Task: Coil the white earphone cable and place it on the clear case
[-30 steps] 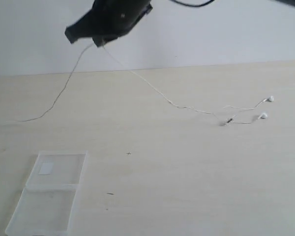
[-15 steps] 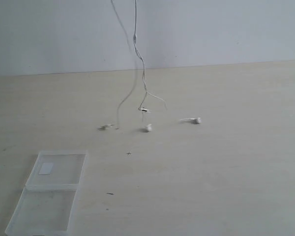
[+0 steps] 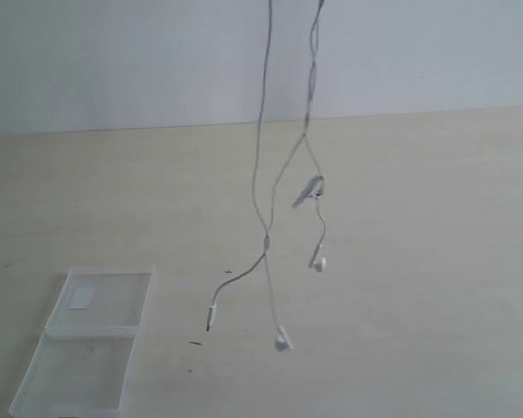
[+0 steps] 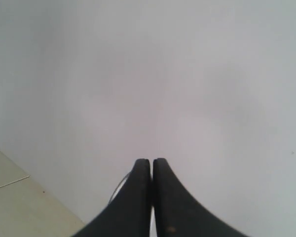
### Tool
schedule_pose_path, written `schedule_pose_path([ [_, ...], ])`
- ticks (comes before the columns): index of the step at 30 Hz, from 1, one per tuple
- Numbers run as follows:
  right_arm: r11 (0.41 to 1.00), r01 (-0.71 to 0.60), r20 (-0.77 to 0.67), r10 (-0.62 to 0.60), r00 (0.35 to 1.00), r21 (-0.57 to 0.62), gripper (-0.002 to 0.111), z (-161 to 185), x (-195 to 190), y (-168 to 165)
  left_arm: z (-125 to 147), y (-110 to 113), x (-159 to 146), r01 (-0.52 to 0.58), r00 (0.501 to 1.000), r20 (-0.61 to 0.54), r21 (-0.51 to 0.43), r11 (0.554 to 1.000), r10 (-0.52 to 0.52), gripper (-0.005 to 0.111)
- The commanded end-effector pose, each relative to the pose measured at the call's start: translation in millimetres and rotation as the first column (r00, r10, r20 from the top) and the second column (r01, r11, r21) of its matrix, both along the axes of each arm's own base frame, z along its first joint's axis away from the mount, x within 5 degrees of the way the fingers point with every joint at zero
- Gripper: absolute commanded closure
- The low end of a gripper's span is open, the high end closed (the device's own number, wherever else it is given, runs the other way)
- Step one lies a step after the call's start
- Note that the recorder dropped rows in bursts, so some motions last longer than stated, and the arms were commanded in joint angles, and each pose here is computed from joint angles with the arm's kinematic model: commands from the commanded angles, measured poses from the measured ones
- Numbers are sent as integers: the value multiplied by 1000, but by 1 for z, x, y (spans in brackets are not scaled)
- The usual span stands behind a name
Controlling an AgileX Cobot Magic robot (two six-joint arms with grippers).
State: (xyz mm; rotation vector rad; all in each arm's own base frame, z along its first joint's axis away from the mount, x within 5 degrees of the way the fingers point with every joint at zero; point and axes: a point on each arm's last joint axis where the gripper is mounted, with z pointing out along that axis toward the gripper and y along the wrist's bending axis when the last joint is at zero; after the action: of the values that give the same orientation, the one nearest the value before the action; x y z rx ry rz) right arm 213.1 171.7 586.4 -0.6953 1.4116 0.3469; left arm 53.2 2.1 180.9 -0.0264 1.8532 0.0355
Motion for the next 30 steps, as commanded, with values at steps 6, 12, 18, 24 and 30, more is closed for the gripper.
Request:
schedule_pose_path([
  [6, 1000, 9, 7, -9, 1000, -6, 108, 8, -14, -13, 16, 2, 3, -19, 982, 190, 28, 999, 13, 107],
  [12, 1000, 9, 25, -9, 1000, 9, 108, 14, -24, -21, 51, 0, -1, 43, 838, 545, -130, 991, 36, 107],
  [18, 1000, 7, 34, -8, 999, 24, 108, 19, -32, -28, 69, -1, -8, 74, 701, 713, -108, 991, 26, 107],
  [24, 1000, 7, 26, -8, 1000, 18, 108, 19, -35, -29, 88, -2, -23, 162, 488, 872, -131, 978, 36, 107],
  [30, 1000, 8, 24, -8, 1000, 17, 108, 19, -36, -31, 101, -3, -39, 230, 277, 960, -105, 968, 38, 107],
])
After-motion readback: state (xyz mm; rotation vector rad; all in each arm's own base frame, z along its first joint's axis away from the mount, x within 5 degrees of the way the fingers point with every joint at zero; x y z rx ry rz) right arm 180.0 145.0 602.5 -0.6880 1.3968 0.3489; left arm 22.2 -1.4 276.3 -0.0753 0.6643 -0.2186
